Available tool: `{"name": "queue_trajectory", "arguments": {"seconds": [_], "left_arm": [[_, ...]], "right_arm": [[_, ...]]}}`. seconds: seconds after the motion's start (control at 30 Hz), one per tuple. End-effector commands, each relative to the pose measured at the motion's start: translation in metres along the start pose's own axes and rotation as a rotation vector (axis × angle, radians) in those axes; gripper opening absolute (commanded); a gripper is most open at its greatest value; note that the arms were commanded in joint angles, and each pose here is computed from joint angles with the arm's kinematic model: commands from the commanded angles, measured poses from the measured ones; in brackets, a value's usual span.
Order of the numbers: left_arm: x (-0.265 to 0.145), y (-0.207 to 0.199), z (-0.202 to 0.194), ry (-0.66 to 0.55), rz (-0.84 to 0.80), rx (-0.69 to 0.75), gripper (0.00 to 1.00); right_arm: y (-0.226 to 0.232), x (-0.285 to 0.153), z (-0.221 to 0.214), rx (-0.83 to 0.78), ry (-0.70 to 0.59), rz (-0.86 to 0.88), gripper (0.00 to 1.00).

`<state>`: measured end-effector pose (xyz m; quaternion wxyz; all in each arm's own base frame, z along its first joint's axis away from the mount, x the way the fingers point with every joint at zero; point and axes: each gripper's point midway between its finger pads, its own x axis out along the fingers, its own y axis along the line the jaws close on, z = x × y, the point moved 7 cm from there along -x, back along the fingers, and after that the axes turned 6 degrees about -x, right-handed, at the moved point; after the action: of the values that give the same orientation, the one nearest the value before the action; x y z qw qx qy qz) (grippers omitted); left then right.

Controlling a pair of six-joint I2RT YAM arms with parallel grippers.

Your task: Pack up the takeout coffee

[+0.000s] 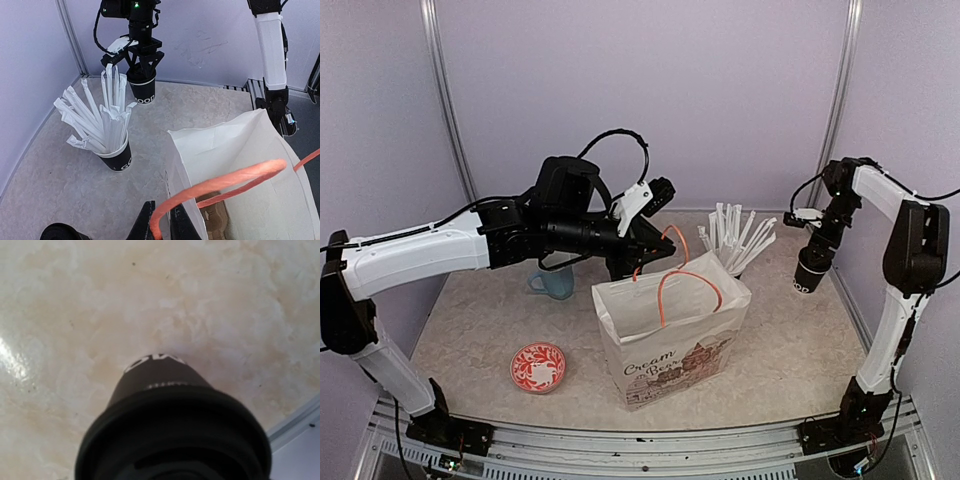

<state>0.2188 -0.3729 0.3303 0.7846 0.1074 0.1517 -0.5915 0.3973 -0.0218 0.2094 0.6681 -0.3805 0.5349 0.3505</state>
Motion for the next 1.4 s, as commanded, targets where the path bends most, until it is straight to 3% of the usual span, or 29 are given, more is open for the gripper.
{"name": "queue_trajectory", "arguments": {"seconds": [0.0,0.33,0.83,1.17,1.37], "left_arm": [[0.006,0.001,-0.008,0.022,0.002,0.009,0.12],[0.007,0.001,-0.010,0.028,-0.001,0.010,0.12],[0.007,0.001,-0.010,0.031,-0.002,0.010,0.12],[0.006,0.001,-0.010,0.030,-0.005,0.013,0.12],[0.007,0.000,-0.010,0.032,-0.011,0.013,0.12]], "right_arm": [[0.000,0.001,-0.007,0.014,0.004,0.042,0.79],[0.004,0.008,-0.012,0.033,0.013,0.087,0.71],[0.012,0.017,-0.019,0.037,0.039,0.096,0.75],[0.009,-0.009,-0.012,0.026,-0.003,0.075,0.74],[0.008,-0.002,-0.015,0.030,0.018,0.076,0.78]]}}
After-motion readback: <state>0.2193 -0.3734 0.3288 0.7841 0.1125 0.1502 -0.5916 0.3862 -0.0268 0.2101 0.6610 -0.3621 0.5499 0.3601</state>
